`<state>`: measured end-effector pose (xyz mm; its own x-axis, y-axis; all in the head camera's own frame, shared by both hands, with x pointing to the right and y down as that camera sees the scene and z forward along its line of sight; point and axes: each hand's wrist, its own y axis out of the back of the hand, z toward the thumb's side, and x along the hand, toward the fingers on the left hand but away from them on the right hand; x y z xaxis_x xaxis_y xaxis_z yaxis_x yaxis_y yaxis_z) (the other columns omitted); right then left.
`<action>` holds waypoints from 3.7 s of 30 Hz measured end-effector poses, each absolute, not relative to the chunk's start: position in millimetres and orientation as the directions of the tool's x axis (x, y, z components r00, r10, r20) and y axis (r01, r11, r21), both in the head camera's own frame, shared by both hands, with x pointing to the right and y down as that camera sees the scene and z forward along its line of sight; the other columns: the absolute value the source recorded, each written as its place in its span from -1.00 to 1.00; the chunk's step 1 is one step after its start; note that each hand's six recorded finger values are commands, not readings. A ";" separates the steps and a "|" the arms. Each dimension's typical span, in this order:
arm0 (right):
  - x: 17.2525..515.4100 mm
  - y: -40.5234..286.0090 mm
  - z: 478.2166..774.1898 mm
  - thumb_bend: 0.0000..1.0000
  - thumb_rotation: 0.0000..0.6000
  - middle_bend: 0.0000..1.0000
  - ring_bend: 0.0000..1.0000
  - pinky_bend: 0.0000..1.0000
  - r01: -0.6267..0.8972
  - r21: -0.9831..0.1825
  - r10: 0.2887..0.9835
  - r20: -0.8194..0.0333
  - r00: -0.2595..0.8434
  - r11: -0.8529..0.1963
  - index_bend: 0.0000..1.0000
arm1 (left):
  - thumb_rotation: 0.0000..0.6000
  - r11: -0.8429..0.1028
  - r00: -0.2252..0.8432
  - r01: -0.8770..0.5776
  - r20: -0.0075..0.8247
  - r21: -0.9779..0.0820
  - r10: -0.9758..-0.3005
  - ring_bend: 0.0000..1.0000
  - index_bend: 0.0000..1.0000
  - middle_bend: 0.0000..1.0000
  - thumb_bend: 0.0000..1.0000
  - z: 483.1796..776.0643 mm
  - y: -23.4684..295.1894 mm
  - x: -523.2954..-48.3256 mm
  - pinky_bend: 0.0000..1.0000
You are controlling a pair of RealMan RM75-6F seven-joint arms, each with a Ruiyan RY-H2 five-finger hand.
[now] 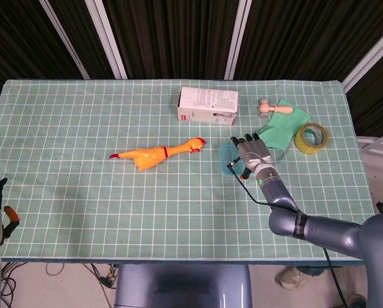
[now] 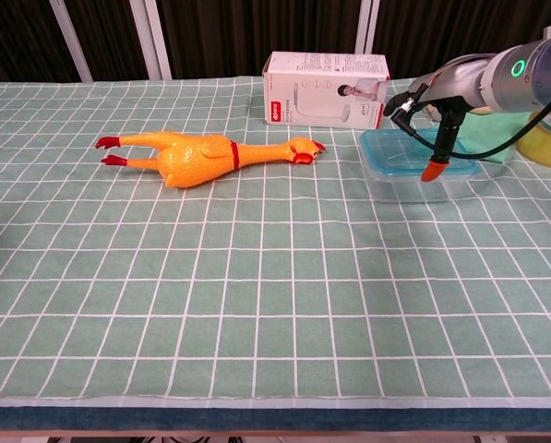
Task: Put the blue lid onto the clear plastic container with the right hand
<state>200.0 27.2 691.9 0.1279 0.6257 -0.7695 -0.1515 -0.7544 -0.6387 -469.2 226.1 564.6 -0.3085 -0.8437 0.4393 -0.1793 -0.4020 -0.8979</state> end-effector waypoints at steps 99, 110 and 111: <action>192.2 26.2 661.7 -0.08 1.00 -1.00 -1.00 -1.00 -0.054 -0.741 0.712 -0.661 0.238 -0.669 0.22 | 1.00 -0.409 -0.322 -0.182 0.447 -0.894 -0.834 -1.00 -0.81 -1.00 0.54 566.7 225.6 -472.6 -1.00; 186.0 40.6 680.8 -0.08 1.00 -1.00 -1.00 -1.00 -0.076 -0.720 0.687 -0.684 0.245 -0.690 0.22 | 1.00 -0.410 -0.321 -0.183 0.449 -0.893 -0.834 -1.00 -0.81 -1.00 0.54 566.8 225.5 -473.1 -1.00; 186.3 40.7 682.2 -0.08 1.00 -1.00 -1.00 -1.00 -0.076 -0.719 0.686 -0.686 0.243 -0.691 0.22 | 1.00 -0.410 -0.322 -0.184 0.449 -0.893 -0.834 -1.00 -0.81 -1.00 0.54 566.8 225.5 -473.1 -1.00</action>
<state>186.3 40.7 682.2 0.2430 0.6862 -0.6856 -0.0763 -0.6911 -0.7188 -473.1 225.5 566.8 -0.3216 -0.8336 0.4490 -0.1838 -0.4102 -0.8933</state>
